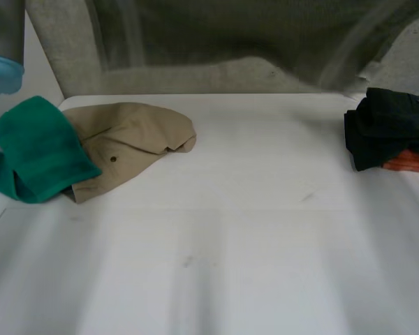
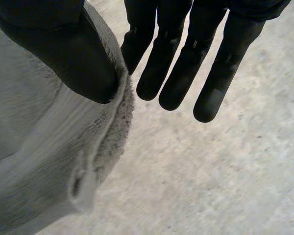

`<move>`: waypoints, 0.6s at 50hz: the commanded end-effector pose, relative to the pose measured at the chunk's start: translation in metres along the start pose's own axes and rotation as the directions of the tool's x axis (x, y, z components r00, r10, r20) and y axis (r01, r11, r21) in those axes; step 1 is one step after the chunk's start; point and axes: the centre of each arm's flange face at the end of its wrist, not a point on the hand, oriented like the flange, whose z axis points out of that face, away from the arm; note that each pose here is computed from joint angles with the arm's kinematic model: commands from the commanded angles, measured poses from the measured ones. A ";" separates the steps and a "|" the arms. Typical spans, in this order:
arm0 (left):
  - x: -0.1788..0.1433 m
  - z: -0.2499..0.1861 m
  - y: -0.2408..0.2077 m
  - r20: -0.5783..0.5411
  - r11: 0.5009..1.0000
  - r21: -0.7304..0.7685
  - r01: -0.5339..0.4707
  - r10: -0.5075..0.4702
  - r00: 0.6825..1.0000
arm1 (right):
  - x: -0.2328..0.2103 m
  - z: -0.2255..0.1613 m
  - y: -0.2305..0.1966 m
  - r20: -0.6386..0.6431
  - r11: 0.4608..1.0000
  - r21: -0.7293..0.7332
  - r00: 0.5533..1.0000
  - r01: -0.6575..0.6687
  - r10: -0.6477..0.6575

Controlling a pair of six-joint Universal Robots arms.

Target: Fold the laundry.

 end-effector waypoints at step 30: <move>0.020 -0.302 0.132 -0.756 0.265 -0.640 -0.721 -0.050 0.653 | -0.047 -0.216 0.129 0.822 0.460 -0.562 0.528 0.687 0.215</move>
